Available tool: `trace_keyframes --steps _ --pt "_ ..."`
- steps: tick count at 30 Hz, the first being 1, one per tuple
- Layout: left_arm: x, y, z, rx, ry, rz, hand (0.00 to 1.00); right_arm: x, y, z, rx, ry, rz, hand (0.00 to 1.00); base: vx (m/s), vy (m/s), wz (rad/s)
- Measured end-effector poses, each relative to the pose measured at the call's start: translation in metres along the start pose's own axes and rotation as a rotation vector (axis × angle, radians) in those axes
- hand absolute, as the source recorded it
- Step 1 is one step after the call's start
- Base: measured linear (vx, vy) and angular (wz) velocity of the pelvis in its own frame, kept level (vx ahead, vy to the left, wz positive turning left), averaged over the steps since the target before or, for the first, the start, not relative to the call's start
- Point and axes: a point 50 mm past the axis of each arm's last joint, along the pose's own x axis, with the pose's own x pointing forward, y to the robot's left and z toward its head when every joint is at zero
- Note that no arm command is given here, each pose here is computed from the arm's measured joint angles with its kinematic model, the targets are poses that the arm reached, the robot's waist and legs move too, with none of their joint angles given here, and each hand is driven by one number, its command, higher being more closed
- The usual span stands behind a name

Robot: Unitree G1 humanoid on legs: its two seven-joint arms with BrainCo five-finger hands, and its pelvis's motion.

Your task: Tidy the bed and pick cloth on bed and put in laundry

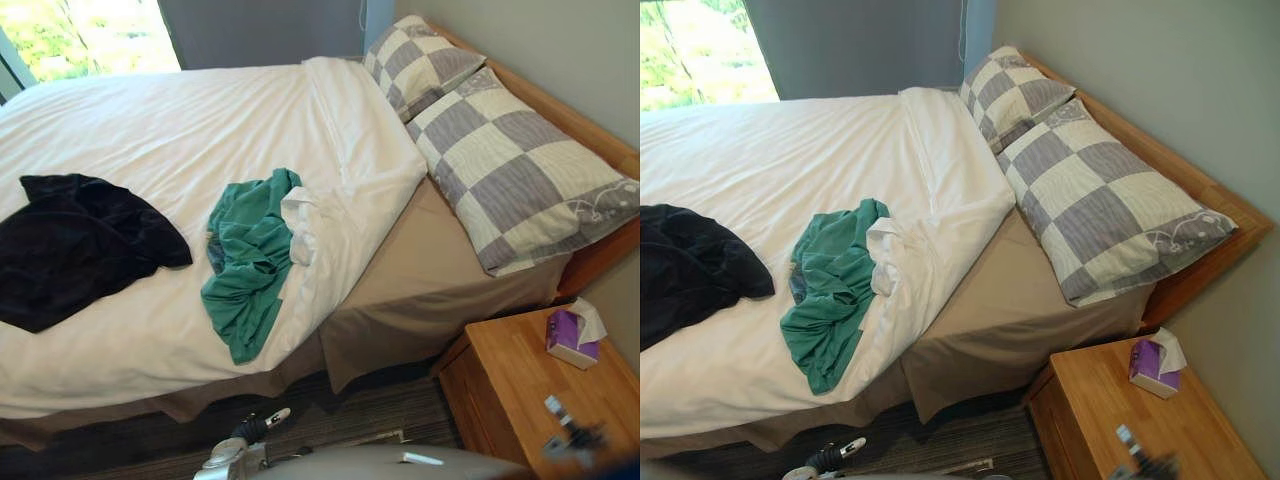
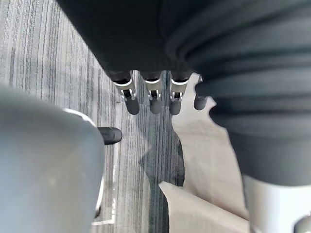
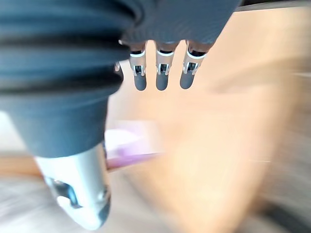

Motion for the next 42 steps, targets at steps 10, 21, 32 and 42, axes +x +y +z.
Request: trace_keyframes --steps 10,21,32,42 --pt "-0.002 0.009 -0.005 0.007 0.017 0.034 0.00 -0.013 0.079 0.111 0.015 -0.416 0.528 0.00 0.06 0.067 0.09" --pt "-0.009 0.028 -0.022 0.058 0.039 0.083 0.00 -0.048 0.155 0.178 -0.147 -0.610 0.850 0.00 0.10 -0.020 0.12" --pt "-0.009 0.049 0.020 0.086 -0.078 0.162 0.00 -0.059 0.209 0.259 -0.148 -0.766 0.793 0.00 -0.06 -0.034 0.21" --pt "-0.013 0.068 0.071 0.056 -0.233 0.262 0.00 -0.067 0.206 0.324 -0.124 -0.920 0.669 0.00 -0.03 -0.012 0.14"
